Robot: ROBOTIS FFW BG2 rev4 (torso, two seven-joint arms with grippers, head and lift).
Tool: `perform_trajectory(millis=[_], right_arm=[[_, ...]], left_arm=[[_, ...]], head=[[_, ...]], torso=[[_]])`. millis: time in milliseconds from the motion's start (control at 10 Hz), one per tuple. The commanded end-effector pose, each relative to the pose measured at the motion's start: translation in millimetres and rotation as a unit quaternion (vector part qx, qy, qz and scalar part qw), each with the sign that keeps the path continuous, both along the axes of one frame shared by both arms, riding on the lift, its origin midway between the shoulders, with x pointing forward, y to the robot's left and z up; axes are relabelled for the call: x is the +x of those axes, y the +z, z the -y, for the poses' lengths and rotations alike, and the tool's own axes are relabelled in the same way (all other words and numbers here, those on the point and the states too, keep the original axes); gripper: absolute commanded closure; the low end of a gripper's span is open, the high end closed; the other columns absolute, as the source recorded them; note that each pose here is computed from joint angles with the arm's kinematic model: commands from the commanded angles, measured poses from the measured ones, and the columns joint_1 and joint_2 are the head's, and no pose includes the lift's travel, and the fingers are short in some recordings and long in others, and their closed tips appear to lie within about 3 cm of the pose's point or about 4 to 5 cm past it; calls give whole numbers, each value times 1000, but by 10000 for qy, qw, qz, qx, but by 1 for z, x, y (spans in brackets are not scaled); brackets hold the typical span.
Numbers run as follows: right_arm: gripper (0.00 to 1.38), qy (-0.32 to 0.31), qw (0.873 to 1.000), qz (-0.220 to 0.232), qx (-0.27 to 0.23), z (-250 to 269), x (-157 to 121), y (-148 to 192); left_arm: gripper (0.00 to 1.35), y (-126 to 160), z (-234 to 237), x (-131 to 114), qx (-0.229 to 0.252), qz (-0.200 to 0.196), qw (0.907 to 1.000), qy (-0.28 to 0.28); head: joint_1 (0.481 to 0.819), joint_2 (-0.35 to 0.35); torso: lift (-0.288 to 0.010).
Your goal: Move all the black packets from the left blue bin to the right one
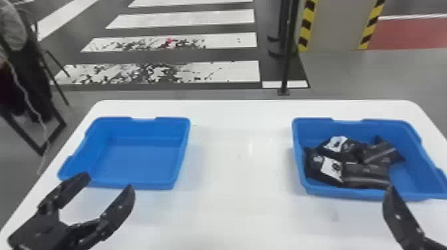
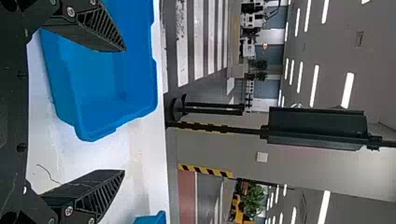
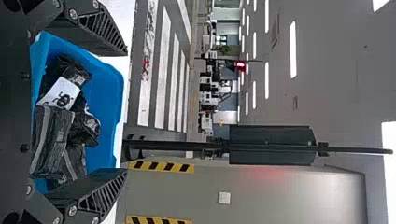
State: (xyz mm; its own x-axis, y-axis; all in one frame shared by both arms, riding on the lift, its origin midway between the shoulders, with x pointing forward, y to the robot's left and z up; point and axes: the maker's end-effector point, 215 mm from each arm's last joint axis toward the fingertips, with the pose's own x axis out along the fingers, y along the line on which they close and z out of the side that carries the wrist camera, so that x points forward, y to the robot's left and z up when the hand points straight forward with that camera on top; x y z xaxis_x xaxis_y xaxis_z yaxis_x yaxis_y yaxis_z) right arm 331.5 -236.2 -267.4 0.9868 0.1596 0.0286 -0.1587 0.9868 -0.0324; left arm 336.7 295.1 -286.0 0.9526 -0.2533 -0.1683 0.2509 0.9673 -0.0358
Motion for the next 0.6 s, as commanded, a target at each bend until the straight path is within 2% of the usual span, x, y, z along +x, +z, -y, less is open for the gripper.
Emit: perform_trajectory(millis=[0, 500], right_arm=[[153, 0, 10000, -30, 67, -1, 0, -3], [153, 3, 9998, -45, 185, -2, 2, -6]], left_arm=[[144, 0, 2, 0, -15, -15, 10000, -30], [144, 2, 5, -1, -73, -6, 10000, -58]], head=[[695, 103], [695, 98]], torso=[[-185], [-185]])
